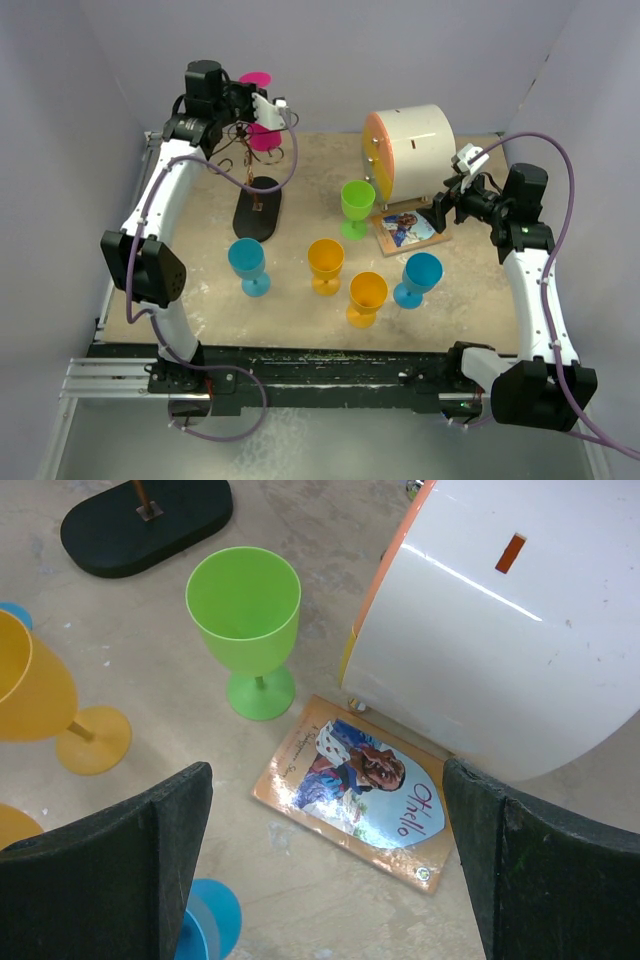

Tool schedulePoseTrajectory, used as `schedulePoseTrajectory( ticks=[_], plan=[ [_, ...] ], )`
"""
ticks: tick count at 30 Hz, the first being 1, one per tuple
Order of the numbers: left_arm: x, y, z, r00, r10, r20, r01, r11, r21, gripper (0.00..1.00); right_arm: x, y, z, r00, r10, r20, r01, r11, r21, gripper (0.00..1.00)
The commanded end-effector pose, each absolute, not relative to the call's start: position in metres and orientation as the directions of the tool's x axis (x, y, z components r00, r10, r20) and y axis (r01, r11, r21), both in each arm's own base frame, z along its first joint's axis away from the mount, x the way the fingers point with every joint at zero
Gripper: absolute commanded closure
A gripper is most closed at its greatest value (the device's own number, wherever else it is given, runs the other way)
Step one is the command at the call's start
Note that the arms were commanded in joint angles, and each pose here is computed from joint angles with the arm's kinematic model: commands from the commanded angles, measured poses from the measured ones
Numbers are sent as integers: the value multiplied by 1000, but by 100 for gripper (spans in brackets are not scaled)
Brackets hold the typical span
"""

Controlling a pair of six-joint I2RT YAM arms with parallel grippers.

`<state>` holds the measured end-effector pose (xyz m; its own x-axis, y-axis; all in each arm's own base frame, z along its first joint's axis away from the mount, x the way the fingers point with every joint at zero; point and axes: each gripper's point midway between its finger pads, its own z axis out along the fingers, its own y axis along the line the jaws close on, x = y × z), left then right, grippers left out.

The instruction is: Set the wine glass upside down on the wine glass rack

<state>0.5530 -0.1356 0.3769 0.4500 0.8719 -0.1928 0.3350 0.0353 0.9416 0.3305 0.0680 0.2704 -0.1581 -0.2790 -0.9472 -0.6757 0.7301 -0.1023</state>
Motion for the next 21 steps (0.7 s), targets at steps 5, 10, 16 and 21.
schedulePoseTrajectory(
  ticks=[5, 10, 16, 21],
  plan=[
    [548, -128, 403, 462, 863, -202, 297, 64, 953, 100, 335, 65, 278, -114, -295, -949, -668, 730, -147, 1],
    [543, -126, 402, 461, 863, -205, 299, 66, 952, 100, 336, 65, 277, -117, -295, -948, -669, 729, -144, 1],
    [538, -123, 404, 453, 869, -200, 289, 70, 955, 100, 335, 65, 277, -117, -295, -948, -670, 728, -144, 1],
    [537, -121, 407, 446, 874, -194, 270, 75, 960, 100, 335, 66, 278, -113, -295, -949, -671, 727, -146, 1]
  ],
)
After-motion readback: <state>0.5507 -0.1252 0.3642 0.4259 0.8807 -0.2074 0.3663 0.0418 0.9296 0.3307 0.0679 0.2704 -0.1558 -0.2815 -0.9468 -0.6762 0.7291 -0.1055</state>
